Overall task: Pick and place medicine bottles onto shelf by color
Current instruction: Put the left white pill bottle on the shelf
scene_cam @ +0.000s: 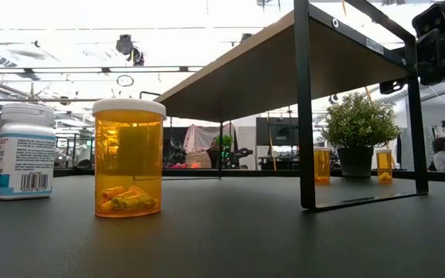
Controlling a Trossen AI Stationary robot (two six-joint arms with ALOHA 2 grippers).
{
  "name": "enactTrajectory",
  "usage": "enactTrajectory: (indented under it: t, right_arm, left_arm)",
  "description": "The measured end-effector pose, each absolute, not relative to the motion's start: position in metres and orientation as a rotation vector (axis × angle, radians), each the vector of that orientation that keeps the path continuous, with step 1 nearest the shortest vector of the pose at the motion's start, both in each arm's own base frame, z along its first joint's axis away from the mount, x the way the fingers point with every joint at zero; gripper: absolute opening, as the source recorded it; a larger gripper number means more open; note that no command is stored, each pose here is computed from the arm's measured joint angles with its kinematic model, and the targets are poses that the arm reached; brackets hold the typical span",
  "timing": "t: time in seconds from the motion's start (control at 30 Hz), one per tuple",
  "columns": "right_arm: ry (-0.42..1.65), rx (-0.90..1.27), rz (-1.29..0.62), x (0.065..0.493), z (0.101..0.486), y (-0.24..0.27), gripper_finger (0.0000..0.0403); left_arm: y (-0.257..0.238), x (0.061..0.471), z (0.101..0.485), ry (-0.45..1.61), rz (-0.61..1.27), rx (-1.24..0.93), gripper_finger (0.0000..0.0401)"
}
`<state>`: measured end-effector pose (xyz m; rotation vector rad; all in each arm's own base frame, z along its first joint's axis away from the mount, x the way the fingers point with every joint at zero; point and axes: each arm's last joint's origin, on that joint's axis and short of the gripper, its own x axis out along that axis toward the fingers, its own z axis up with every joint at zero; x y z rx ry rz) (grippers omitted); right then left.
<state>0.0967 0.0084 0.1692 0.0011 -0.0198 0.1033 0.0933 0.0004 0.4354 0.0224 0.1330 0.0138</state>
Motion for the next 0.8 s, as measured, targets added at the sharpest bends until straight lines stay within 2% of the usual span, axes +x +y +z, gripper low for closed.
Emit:
enactTrajectory:
  t: [0.27,0.57,0.8]
  right_arm:
    - [-0.020,0.013,0.098,0.097,0.169,0.008,0.0000]
    - [-0.017,0.140,0.085,0.097,0.170,0.008,0.0000]
    - [-0.006,0.144,0.139,0.096,0.178,0.009,0.0000]
  left_arm:
    - [0.000,0.107,0.463,0.267,0.016,-0.005,0.0026]
    - [-0.003,0.127,0.443,0.380,-0.019,0.052,0.0026]
    - [-0.004,0.132,0.434,0.416,-0.024,0.060,0.0026]
